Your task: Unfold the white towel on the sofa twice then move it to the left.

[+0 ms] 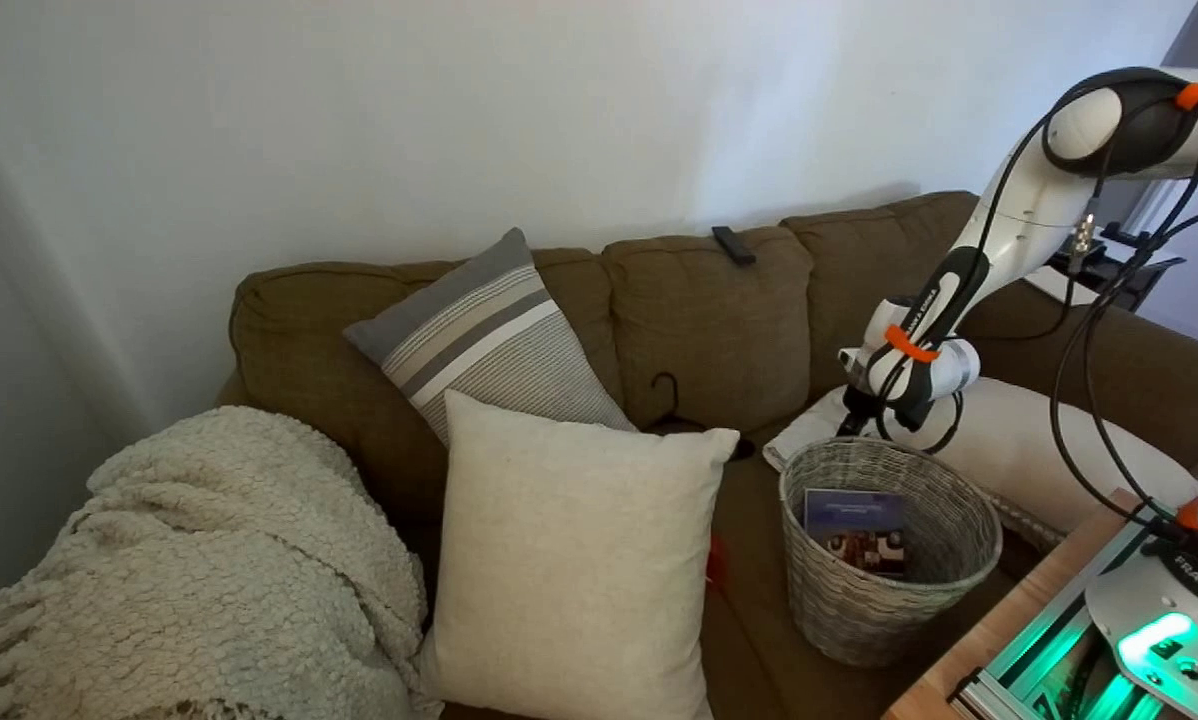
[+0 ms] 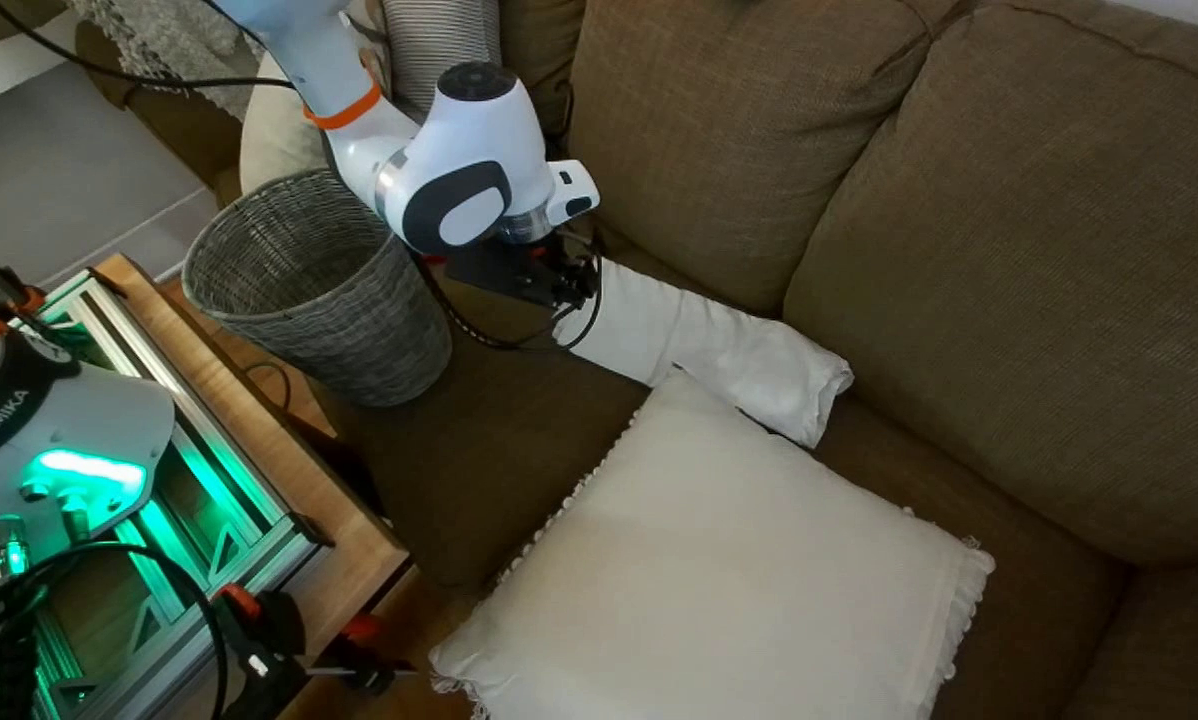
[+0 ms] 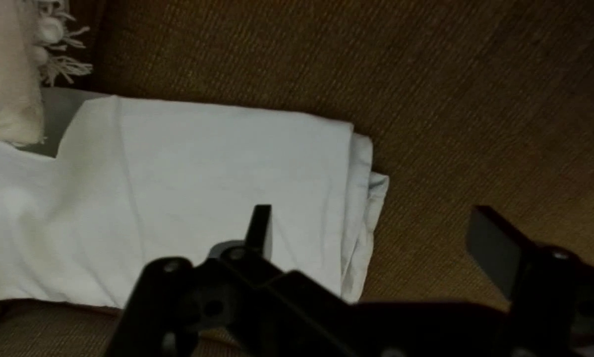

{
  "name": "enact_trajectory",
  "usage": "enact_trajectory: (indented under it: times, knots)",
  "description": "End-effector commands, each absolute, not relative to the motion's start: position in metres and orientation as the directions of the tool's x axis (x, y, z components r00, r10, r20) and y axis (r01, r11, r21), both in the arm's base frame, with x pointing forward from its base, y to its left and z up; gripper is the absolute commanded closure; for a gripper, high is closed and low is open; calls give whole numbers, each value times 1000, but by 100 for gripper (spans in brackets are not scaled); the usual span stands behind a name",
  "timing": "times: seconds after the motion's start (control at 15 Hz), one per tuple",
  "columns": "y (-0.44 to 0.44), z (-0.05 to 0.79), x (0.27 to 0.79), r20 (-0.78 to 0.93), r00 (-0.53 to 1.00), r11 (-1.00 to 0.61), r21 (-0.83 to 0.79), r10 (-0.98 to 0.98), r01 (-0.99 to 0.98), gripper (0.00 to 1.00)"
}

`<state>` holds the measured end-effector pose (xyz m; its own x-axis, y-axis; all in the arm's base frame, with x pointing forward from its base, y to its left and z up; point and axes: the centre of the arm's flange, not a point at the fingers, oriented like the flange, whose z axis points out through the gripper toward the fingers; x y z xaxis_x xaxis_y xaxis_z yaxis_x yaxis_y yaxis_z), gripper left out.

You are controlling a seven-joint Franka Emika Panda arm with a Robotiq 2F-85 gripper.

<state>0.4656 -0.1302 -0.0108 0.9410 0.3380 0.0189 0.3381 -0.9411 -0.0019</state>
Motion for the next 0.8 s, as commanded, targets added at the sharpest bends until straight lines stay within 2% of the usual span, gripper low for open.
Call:
enact_trajectory:
  times: [0.0,0.33,0.73]
  knots:
    - [-126,-17,472,53,939,-940,-9,341,342,0]
    - [-71,-47,533,133,940,-950,46,314,310,0]
    - [-70,-87,591,-30,991,-984,117,134,136,0]
